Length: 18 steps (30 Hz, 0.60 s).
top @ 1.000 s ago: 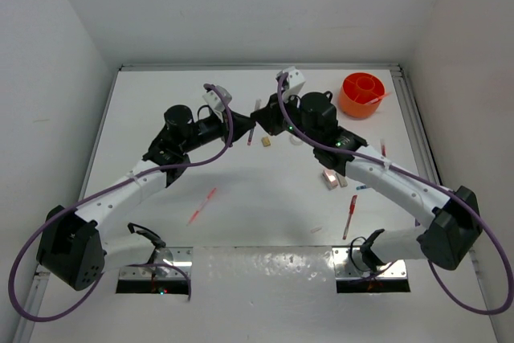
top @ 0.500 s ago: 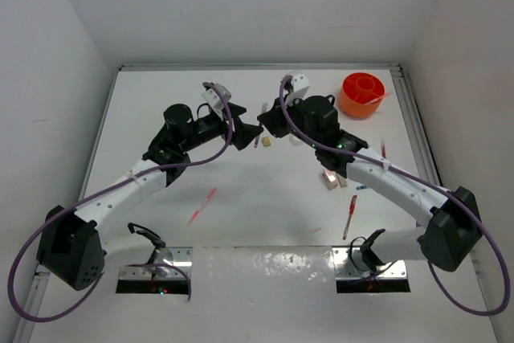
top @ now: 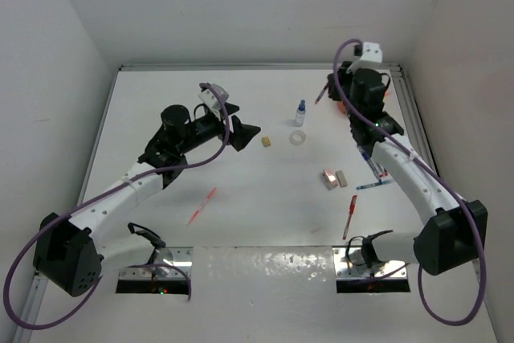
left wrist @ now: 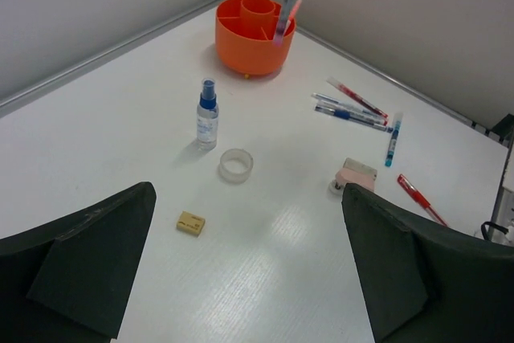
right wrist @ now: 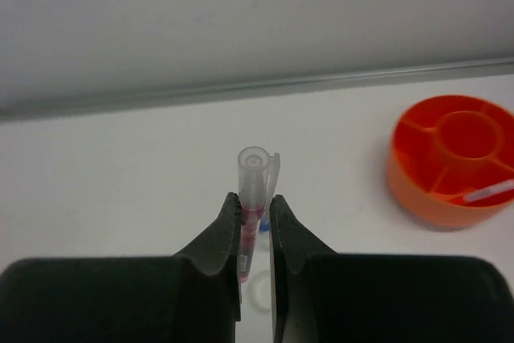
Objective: Sort the stationery into containers
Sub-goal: Place the pen in the storage box.
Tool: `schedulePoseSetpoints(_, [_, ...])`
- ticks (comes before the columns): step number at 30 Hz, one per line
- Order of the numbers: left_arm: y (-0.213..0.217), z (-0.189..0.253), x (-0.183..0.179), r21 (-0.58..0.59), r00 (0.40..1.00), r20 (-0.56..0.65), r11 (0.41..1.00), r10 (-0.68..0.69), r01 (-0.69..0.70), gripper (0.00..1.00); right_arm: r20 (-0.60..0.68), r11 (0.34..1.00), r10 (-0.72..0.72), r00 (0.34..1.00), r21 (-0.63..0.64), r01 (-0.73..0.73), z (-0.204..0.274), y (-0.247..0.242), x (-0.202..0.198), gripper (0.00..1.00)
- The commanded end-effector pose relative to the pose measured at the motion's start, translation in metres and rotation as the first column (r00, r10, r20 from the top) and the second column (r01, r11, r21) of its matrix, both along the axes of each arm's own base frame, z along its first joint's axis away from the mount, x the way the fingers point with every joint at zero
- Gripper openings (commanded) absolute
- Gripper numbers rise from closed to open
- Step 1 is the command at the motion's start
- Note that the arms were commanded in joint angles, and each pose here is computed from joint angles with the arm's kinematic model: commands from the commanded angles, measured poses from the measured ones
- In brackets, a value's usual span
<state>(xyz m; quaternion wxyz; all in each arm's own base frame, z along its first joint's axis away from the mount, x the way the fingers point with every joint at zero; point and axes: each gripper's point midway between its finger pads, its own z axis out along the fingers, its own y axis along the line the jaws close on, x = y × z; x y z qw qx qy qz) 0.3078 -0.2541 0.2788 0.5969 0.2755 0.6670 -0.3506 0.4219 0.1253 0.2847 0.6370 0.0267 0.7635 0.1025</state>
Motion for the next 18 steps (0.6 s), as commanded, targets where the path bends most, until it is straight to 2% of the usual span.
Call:
schedulePoseSetpoints(1, [0.016, 0.016, 0.009, -0.006, 0.995, 0.046, 0.996, 0.084, -0.084, 1.00, 0.099, 0.970, -0.221, 0.970, 0.123, 0.208, 0.041, -0.065, 0.024, 0.00])
schedulePoseSetpoints(3, [0.024, 0.013, 0.016, 0.002, 0.992, 0.036, 0.993, 0.122, -0.122, 1.00, 0.074, 0.952, -0.294, 0.953, 0.116, 0.284, 0.028, -0.086, 0.035, 0.00])
schedulePoseSetpoints(9, [0.046, 0.004, 0.038, 0.013, 0.978, 0.001, 0.978, 0.209, -0.209, 1.00, 0.105, 0.851, -0.525, 0.844, 0.052, 0.523, 0.012, -0.152, 0.055, 0.00])
schedulePoseSetpoints(14, [0.055, -0.008, 0.053, 0.026, 0.969, -0.033, 0.969, 0.245, -0.244, 1.00, 0.088, 0.785, -0.619, 0.781, 0.025, 0.619, -0.014, -0.182, 0.069, 0.00])
schedulePoseSetpoints(18, [0.059, -0.010, 0.067, 0.027, 0.962, -0.046, 0.963, 0.269, -0.268, 0.99, 0.069, 0.760, -0.650, 0.757, 0.036, 0.649, -0.032, -0.198, 0.079, 0.00])
